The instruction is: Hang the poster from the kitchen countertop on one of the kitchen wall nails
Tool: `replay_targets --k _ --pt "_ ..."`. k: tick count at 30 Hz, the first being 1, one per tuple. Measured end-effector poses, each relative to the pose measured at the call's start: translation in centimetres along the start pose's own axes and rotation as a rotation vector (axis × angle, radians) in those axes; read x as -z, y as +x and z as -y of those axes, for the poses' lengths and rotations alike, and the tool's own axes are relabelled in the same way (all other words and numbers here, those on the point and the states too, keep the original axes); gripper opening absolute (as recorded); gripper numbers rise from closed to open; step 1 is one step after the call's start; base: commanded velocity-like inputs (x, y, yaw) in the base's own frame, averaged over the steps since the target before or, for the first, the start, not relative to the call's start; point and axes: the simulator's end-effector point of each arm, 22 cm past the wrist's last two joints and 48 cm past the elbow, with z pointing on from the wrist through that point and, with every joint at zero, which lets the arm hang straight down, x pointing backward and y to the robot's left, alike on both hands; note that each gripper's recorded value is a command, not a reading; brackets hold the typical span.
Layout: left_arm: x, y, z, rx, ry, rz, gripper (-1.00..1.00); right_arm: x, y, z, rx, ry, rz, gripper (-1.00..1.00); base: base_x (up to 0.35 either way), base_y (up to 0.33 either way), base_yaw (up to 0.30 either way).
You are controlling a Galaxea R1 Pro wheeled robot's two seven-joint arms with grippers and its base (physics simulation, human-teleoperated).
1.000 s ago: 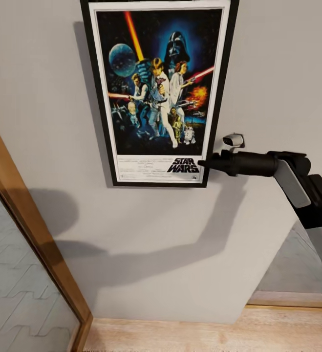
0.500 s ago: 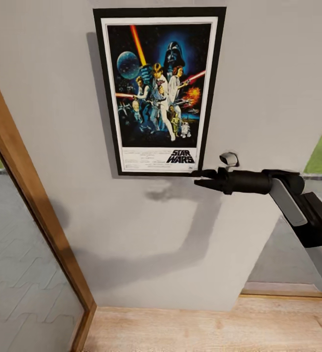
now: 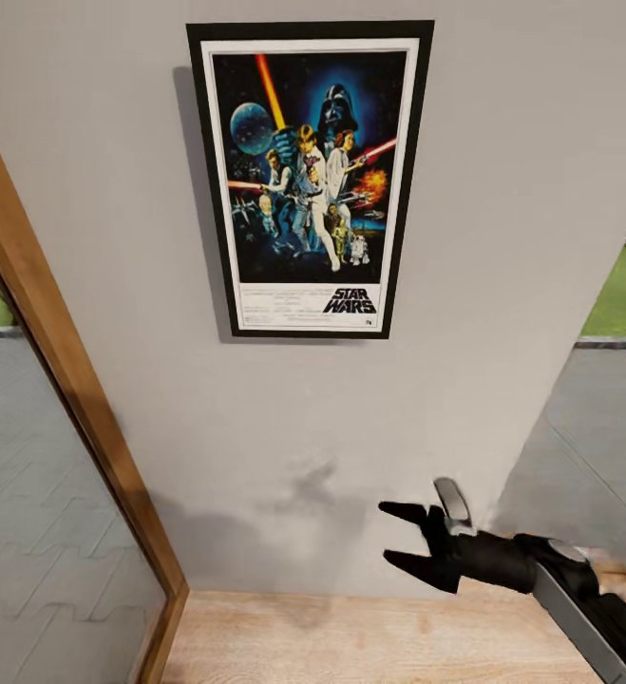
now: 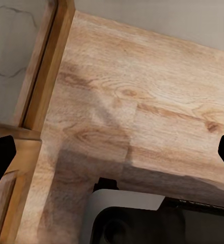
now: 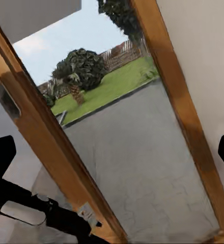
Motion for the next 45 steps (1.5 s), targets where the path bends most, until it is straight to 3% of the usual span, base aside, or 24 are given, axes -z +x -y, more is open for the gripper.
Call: replay_targets --k 2,4,5,6,7,8,9,11,14,15,21,24,25,26,28,29,34,45 --pt "0.0 0.0 0.0 0.001 0.001 0.0 1.0 2.0 5.1 0.3 -0.032 0.064 -0.013 1.0 -0.001 0.0 0.0" --pt "0.0 0.1 0.1 0.001 0.002 -0.002 1.0 6.0 13.3 1.2 -0.115 0.183 -0.073 1.0 0.0 0.0 0.0" --pt "0.0 0.3 0.2 0.0 0.004 -0.005 1.0 9.8 19.9 1.6 -0.175 0.281 -0.143 1.0 0.0 0.0 0.0" --pt "0.0 0.3 0.2 0.0 0.004 -0.007 1.0 14.4 26.3 1.8 -0.297 0.396 -0.218 1.0 0.0 0.0 0.0" --pt "0.0 0.4 0.2 0.0 0.005 -0.007 1.0 15.2 27.5 1.6 -0.306 0.416 -0.232 1.0 0.0 0.0 0.0" --pt "0.0 0.5 0.2 -0.001 0.004 -0.009 1.0 17.5 31.2 1.0 -0.323 0.481 -0.267 1.0 0.0 0.0 0.0" --pt "0.0 0.5 0.2 -0.001 0.004 -0.011 1.0 21.3 35.8 -0.6 -0.418 0.578 -0.329 1.0 0.0 0.0 0.0" --pt "0.0 0.8 0.2 -0.001 0.004 -0.017 1.0 23.2 38.5 -1.3 -0.456 0.655 -0.363 1.0 0.0 0.0 0.0" --pt "0.1 1.7 0.2 0.003 0.003 -0.036 1.0 25.9 41.1 -1.3 -0.483 0.786 -0.415 1.0 0.0 0.0 0.0" --pt "0.3 3.4 0.2 0.007 0.0 -0.071 1.0 28.7 43.6 -1.1 -0.503 0.939 -0.476 1.0 0.0 0.0 0.0" --pt "0.5 4.7 0.1 0.012 -0.004 -0.1 1.0 32.4 46.9 -1.0 -0.518 1.188 -0.565 1.0 0.0 0.0 0.0" --pt "0.7 5.7 0.0 0.011 -0.005 -0.122 1.0 35.3 48.4 -1.3 -0.511 1.368 -0.633 1.0 0.0 0.0 0.0" --pt "0.8 6.1 0.1 0.01 -0.004 -0.13 1.0 35.9 48.6 -1.3 -0.508 1.4 -0.645 1.0 0.0 0.0 0.0" --pt "1.1 7.5 0.1 0.009 -0.003 -0.16 1.0 37.4 48.9 -1.6 -0.496 1.49 -0.679 1.0 0.0 0.0 0.0" --pt "1.3 8.3 0.3 -0.003 0.003 -0.178 1.0 37.8 49.1 -1.7 -0.492 1.524 -0.693 1.0 0.0 0.0 0.0" --pt "1.4 8.8 0.6 -0.036 0.016 -0.194 1.0 38.0 49.2 -1.8 -0.49 1.54 -0.699 1.0 0.0 0.0 0.0" --pt "2.1 11.6 1.1 -0.11 0.041 -0.263 1.0 37.9 49.4 -1.9 -0.492 1.552 -0.702 1.0 0.0 0.0 0.0" --pt "2.5 12.7 1.1 -0.132 0.048 -0.291 1.0 37.5 49.5 -2.0 -0.496 1.552 -0.7 1.0 0.0 0.0 0.0"
